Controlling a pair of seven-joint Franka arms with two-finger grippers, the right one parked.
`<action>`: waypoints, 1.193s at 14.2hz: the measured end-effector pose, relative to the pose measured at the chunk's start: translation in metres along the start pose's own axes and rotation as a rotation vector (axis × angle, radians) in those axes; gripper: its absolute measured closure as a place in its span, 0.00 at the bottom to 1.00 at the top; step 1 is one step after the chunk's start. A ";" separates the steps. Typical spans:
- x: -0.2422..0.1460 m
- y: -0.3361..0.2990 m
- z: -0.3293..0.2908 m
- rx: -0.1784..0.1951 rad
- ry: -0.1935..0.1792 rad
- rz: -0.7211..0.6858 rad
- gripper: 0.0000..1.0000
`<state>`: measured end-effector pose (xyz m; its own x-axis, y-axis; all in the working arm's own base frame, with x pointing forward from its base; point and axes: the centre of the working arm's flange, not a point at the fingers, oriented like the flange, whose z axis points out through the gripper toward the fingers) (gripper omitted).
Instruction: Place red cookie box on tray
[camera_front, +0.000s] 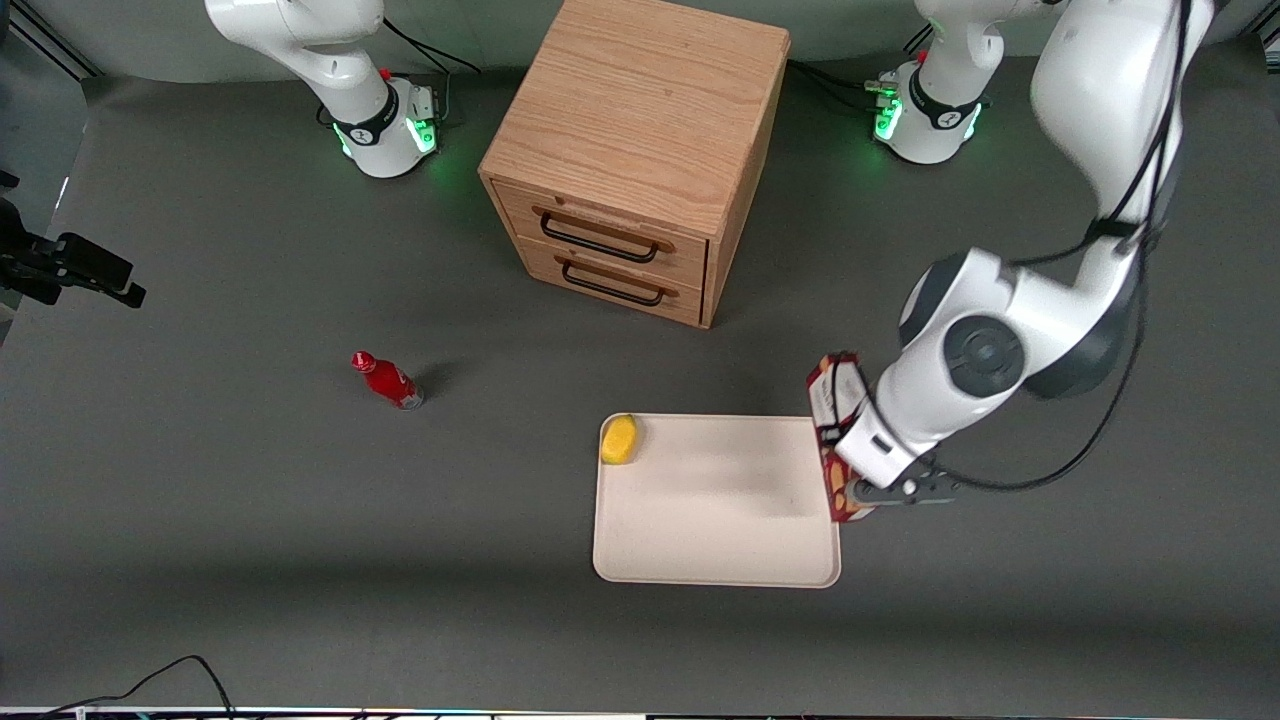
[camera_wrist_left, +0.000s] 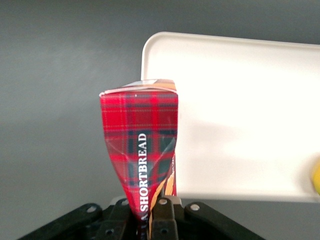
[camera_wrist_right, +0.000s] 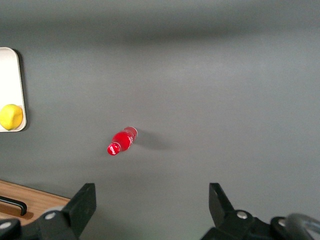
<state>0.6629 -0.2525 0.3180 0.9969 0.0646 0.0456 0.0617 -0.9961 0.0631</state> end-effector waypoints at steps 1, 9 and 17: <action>0.001 0.005 0.025 0.001 0.018 -0.009 0.89; 0.003 0.017 0.043 0.053 0.069 0.007 0.41; -0.020 -0.137 -0.197 0.097 -0.207 0.173 0.00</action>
<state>0.6246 -0.1059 0.5046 0.9814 -0.1101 -0.1575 -0.1152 -0.9931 -0.0237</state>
